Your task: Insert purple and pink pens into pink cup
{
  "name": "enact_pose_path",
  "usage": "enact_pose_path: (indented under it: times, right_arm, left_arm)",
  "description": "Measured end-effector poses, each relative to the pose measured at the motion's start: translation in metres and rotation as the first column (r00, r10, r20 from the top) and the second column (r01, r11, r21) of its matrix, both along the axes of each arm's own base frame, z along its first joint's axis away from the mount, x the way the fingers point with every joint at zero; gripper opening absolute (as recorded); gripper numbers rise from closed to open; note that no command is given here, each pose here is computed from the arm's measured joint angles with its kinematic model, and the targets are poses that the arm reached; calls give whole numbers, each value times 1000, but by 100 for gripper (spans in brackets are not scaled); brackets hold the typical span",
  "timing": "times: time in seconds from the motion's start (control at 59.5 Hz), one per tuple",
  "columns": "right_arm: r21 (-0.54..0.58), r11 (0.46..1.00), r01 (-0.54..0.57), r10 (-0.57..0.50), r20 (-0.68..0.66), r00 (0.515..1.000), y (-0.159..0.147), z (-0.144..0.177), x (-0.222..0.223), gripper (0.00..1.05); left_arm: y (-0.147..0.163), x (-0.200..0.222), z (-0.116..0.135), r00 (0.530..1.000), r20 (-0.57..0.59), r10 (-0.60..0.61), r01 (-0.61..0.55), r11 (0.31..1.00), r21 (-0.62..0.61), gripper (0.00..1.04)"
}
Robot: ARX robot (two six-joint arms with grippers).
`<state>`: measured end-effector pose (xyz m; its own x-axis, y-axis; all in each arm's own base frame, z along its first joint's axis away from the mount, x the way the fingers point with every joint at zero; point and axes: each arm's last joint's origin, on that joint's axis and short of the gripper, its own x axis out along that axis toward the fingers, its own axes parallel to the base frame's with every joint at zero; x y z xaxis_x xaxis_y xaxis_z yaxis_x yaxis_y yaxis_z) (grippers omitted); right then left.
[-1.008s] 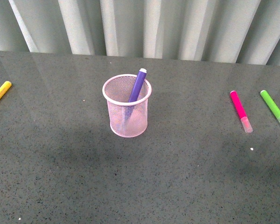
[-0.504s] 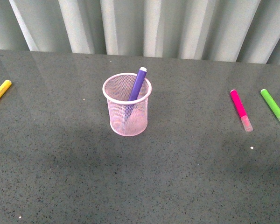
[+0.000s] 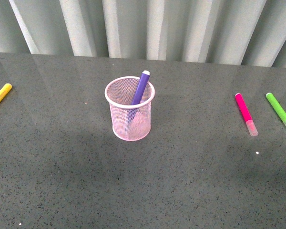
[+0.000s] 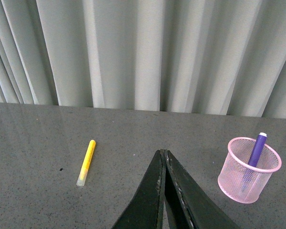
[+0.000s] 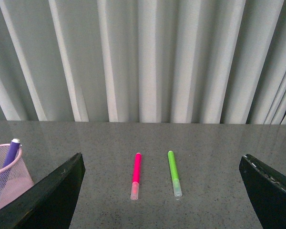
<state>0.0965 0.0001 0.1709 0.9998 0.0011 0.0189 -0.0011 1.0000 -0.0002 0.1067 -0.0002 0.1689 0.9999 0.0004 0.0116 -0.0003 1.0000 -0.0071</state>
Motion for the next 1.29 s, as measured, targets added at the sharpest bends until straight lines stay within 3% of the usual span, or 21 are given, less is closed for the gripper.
enact_pose_path:
  times: [0.067, 0.403, 0.588, 0.672, 0.739, 0.89, 1.058, 1.293]
  right_arm:
    - [0, 1000, 0, 0, 0, 1000, 0, 0, 0, 98]
    - [0, 1000, 0, 0, 0, 1000, 0, 0, 0, 98]
    - [4, 1000, 9, -9, -7, 1000, 0, 0, 0, 98]
    - [141, 979, 149, -115, -225, 968, -6, -3, 5, 98]
    - [277, 932, 232, -130, -342, 931, -16, -4, 23, 98]
    - [276, 921, 274, -113, -485, 867, -30, 0, 74, 98]
    - [141, 950, 280, -149, -582, 800, -35, -6, 132, 98]
    - [-25, 990, 142, -125, -637, 761, -21, -5, 200, 98]
  left_arm:
    - [0, -6, -5, 999, -36, -3, 3, 1000, 0, 4]
    - [0, -9, -3, 1000, -6, -2, 2, 1000, 1, 6]
    - [0, -9, -3, 1000, -6, -2, 2, 1000, 1, 44]
    - [0, -9, -3, 1000, -6, -2, 2, 1000, 1, 60]
    - [0, -9, -3, 1000, -6, -2, 2, 1000, 2, 75]
    - [0, -9, -3, 1000, -6, -2, 2, 1000, 3, 100]
    - [0, -9, -3, 1000, -6, -2, 2, 1000, 3, 98]
    - [0, -9, -3, 1000, -6, -2, 2, 1000, 3, 98]
